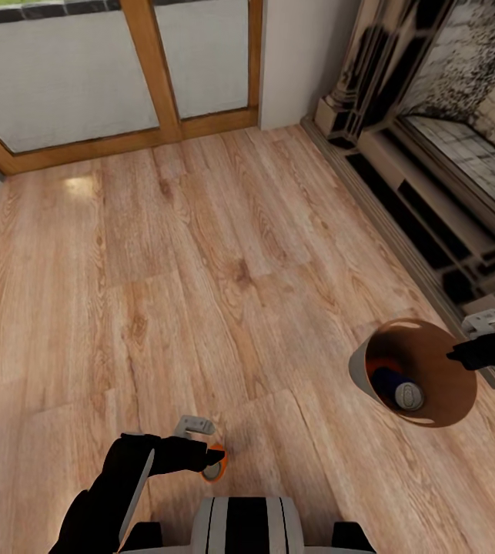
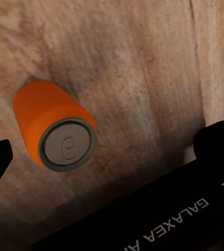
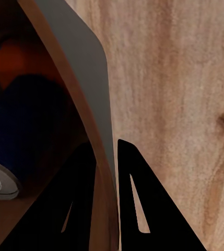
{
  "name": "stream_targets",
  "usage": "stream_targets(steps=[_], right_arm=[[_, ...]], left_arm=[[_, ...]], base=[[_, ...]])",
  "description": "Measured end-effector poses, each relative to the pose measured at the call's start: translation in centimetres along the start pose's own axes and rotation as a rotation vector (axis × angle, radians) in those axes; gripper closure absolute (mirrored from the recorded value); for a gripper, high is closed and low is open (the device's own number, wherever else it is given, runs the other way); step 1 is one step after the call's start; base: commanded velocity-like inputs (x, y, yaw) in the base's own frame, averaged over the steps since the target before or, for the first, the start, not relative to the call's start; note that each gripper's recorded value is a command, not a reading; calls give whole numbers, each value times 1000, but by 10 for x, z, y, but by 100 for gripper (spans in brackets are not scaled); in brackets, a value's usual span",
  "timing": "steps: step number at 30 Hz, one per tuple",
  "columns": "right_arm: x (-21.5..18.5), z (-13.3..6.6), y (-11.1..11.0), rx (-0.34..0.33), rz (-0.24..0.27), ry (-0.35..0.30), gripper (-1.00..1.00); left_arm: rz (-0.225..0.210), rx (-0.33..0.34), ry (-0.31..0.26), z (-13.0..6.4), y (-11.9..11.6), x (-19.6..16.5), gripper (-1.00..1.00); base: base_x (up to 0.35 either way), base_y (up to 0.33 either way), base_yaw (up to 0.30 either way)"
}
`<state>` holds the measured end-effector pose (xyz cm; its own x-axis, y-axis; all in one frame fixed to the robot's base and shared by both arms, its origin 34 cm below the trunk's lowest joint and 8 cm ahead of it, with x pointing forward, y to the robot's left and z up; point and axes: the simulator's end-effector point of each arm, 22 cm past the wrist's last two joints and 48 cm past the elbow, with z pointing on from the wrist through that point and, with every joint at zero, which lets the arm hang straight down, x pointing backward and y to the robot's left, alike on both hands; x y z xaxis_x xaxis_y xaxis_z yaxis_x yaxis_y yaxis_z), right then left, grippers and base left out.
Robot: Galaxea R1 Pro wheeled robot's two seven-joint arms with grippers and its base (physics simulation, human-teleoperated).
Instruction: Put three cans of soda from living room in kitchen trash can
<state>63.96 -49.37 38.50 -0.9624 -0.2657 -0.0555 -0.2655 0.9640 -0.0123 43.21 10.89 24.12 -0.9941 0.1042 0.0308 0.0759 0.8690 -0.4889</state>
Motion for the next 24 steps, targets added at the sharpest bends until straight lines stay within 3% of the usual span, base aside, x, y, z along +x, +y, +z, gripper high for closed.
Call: stream_targets(steps=[16, 24], right_arm=[[-1, 6, 2, 4, -11, -10, 100], [-4, 4, 2, 9, -19, -18, 100]], left_arm=[[2, 0, -1, 7, 5, 1, -100], [41, -34, -58, -13, 20, -23, -100]], base=[[0, 0, 0], [0, 0, 0]])
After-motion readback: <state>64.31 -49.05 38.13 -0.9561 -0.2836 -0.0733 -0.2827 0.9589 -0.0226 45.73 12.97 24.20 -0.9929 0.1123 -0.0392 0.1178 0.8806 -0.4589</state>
